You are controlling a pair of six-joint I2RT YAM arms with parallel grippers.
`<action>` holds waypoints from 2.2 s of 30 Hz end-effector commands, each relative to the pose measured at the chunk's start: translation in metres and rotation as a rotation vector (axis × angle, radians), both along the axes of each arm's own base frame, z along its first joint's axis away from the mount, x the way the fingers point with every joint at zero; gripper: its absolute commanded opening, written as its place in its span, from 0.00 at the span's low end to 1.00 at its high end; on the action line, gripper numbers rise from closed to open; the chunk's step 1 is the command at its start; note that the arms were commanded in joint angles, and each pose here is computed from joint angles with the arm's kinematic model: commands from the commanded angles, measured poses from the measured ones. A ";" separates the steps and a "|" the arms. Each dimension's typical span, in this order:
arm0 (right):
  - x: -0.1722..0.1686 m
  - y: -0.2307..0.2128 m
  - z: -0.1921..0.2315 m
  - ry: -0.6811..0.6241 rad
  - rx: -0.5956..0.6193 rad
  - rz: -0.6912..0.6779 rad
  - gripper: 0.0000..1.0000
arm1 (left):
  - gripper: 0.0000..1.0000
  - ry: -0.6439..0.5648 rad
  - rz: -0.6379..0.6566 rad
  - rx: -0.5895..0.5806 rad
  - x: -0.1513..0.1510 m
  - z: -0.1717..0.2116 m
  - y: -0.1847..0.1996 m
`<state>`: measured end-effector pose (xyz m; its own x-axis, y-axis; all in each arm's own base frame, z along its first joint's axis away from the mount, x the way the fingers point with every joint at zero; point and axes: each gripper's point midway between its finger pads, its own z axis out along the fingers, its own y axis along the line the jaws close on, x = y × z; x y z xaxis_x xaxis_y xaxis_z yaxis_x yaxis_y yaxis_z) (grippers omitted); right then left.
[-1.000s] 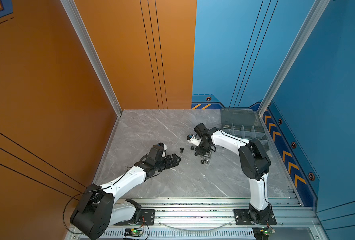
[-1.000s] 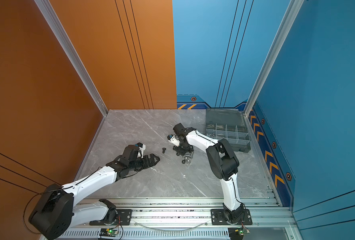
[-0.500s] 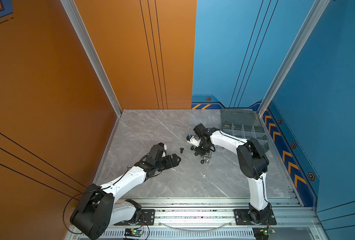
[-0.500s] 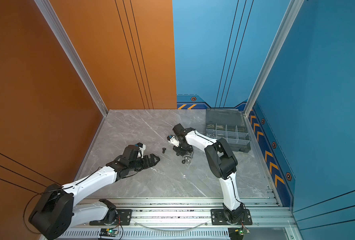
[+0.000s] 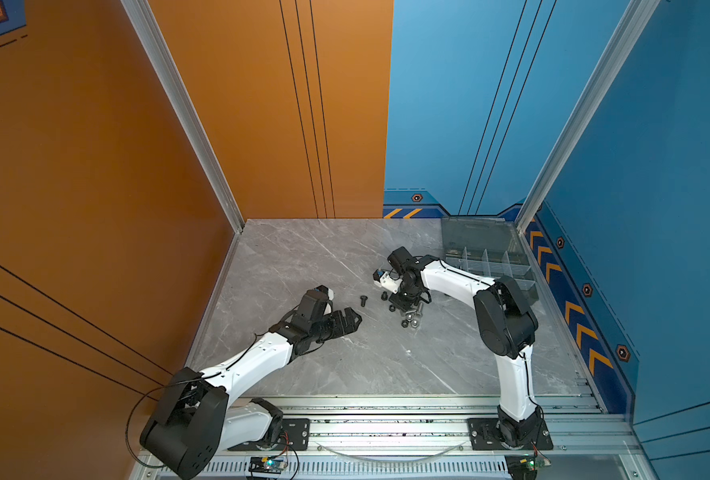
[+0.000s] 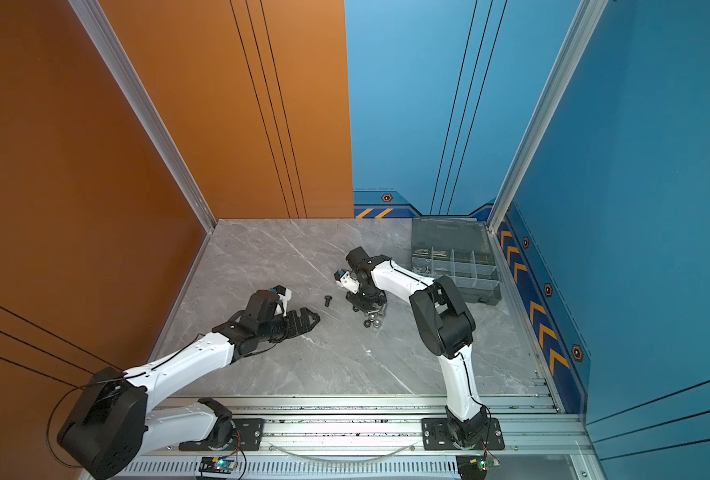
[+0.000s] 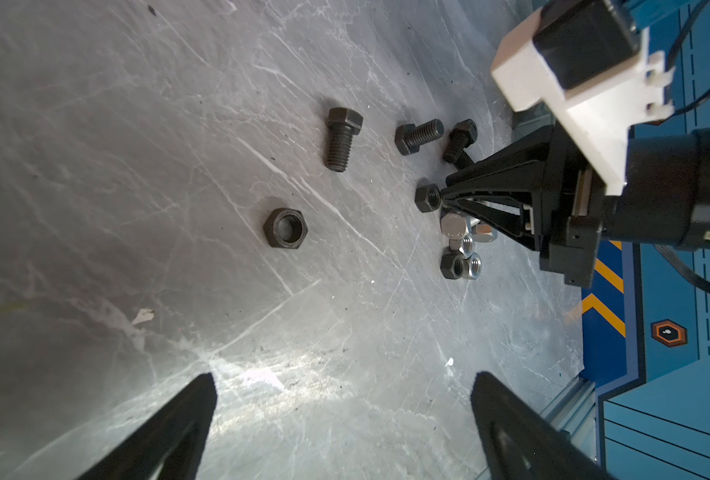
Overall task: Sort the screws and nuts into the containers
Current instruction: 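Lower the right gripper and close it on a silver wing nut, then carry the wing nut with the right gripper over the organizer compartment, then lower into the compartment and open the right gripper to release the wing nut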
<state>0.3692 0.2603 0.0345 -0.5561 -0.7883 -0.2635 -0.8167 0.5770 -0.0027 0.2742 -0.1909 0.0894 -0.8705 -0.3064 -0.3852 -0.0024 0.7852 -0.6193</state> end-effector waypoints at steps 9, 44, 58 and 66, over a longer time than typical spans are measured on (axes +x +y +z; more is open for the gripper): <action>-0.004 -0.001 0.001 0.055 0.047 -0.037 0.02 | 0.98 0.010 0.006 0.016 -0.003 -0.003 0.002; 0.138 -0.199 0.113 -0.412 0.312 -0.906 0.00 | 0.98 -0.002 0.005 0.011 -0.002 0.003 0.001; 0.150 -0.218 0.079 -0.390 0.193 -0.940 0.00 | 0.98 -0.006 0.013 0.020 -0.002 0.005 0.004; 0.154 -0.224 0.069 -0.379 0.167 -0.943 0.00 | 0.98 -0.008 0.019 0.024 -0.002 0.007 0.006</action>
